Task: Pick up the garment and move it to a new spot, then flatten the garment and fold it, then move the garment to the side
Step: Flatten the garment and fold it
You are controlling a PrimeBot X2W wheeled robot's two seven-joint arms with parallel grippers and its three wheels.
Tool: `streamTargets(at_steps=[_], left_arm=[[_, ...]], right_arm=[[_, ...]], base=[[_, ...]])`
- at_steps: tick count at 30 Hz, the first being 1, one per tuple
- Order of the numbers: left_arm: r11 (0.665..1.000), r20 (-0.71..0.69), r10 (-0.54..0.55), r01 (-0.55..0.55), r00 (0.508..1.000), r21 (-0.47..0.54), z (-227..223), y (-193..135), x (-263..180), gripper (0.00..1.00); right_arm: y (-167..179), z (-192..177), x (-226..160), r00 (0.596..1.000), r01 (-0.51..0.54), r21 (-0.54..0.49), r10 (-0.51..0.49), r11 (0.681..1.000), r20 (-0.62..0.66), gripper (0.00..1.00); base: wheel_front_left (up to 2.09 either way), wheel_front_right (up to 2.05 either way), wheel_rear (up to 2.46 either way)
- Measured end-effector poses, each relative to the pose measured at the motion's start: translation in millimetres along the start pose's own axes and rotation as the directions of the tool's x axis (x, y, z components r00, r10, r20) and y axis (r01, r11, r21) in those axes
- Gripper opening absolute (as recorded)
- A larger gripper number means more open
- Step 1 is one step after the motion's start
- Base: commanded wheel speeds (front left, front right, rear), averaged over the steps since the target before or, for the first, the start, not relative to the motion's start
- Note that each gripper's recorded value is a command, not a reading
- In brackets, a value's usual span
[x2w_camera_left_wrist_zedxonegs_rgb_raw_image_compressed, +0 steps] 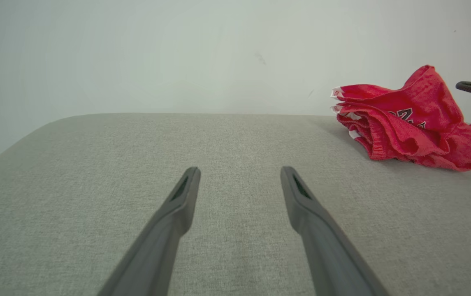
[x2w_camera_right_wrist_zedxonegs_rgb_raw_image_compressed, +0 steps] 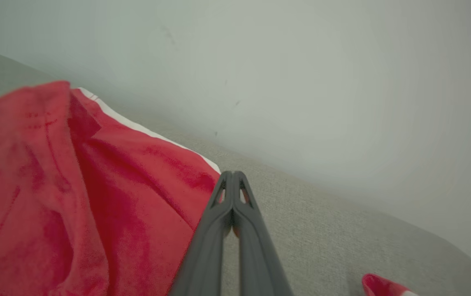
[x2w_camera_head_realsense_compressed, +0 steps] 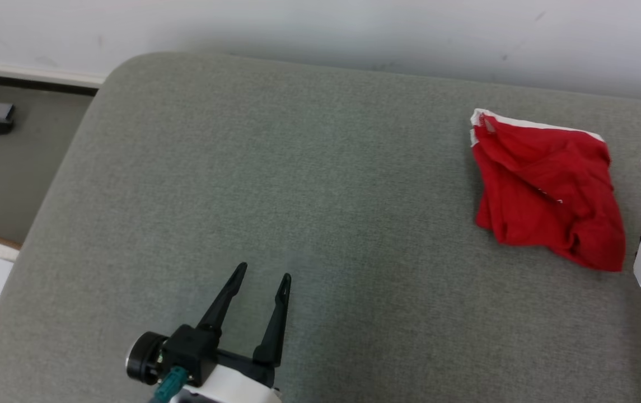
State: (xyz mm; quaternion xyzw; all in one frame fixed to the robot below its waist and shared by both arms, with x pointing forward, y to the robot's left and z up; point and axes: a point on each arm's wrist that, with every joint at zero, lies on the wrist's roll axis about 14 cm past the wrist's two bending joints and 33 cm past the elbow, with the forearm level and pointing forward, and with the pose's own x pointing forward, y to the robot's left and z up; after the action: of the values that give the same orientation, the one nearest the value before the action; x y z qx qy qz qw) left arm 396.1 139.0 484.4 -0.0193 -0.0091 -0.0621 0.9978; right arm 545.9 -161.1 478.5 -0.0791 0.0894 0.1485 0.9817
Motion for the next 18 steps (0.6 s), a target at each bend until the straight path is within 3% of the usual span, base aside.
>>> streamTargets(at_steps=[9, 18], left_arm=[[0.995, -0.046, 0.102, -0.102, 0.994, 0.003, -12.4, 27.3, -12.3, 1.0], [0.996, -0.039, 0.087, -0.087, 0.995, -0.012, -11.0, 20.5, -8.1, 1.0]], right_arm=[[79.0, -36.9, 26.6, 0.976, -0.21, 0.002, 0.209, 0.978, -0.066, 0.0], [113.3, -48.2, 13.9, 0.945, -0.318, -0.015, 0.316, 0.948, -0.084, 0.0]], base=[[0.0, 0.0, 0.0], [0.0, 0.0, 0.0]])
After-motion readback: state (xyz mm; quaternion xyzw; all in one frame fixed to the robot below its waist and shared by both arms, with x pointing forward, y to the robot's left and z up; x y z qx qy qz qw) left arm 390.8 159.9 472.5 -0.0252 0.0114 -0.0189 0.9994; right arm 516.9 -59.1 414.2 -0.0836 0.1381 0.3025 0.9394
